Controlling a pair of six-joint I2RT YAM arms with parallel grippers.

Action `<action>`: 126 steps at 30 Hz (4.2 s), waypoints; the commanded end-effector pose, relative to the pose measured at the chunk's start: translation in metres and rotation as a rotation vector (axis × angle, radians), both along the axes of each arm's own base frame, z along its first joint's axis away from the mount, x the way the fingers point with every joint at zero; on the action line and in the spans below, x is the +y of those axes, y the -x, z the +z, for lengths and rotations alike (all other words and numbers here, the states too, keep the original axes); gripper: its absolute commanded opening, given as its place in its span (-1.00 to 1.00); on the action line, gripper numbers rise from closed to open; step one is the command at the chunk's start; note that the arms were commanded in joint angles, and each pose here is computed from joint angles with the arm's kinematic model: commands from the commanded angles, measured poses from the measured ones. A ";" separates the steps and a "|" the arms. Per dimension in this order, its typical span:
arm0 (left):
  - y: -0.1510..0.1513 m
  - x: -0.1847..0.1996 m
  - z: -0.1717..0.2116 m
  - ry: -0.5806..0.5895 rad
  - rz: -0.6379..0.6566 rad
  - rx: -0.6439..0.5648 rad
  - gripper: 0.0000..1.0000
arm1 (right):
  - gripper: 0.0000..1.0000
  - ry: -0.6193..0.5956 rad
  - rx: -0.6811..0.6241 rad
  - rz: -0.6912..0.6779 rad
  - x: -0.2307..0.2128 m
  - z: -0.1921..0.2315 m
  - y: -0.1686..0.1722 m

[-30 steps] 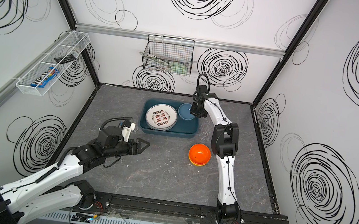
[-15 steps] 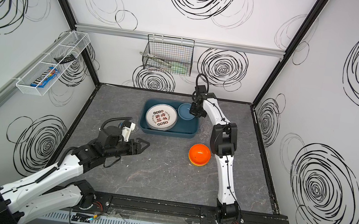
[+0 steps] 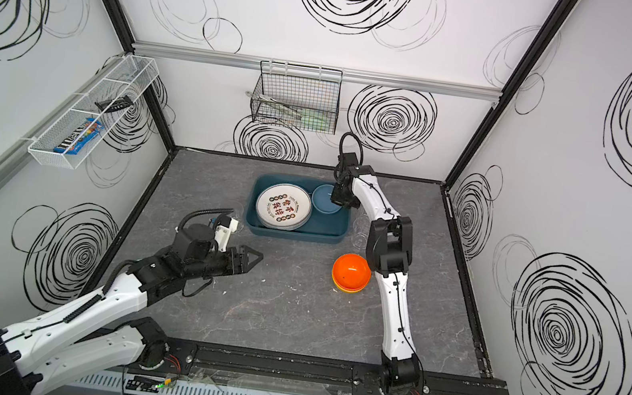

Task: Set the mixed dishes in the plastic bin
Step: 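Lower the blue bowl beside the plates in the bin and open the right gripper, then move the open right gripper back to the orange bowl on the table, then close the right gripper on the orange bowl rim and tilt it up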

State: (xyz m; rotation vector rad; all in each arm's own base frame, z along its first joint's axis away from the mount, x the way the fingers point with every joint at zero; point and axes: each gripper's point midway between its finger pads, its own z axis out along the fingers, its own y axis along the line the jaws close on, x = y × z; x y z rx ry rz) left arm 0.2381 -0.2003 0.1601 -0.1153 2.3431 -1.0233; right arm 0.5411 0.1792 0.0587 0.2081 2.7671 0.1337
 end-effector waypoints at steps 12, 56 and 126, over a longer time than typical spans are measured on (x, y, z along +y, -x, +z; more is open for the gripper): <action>-0.003 0.001 0.007 0.025 0.011 -0.029 0.51 | -0.53 0.017 -0.053 -0.014 -0.003 0.033 -0.001; 0.003 -0.066 0.039 0.029 -0.257 -0.118 0.59 | -0.25 -0.266 -0.163 0.087 -0.040 0.121 0.222; 0.023 -0.112 0.008 -0.101 -0.369 -0.098 0.59 | -0.90 -0.161 0.111 -0.090 -0.100 0.027 0.286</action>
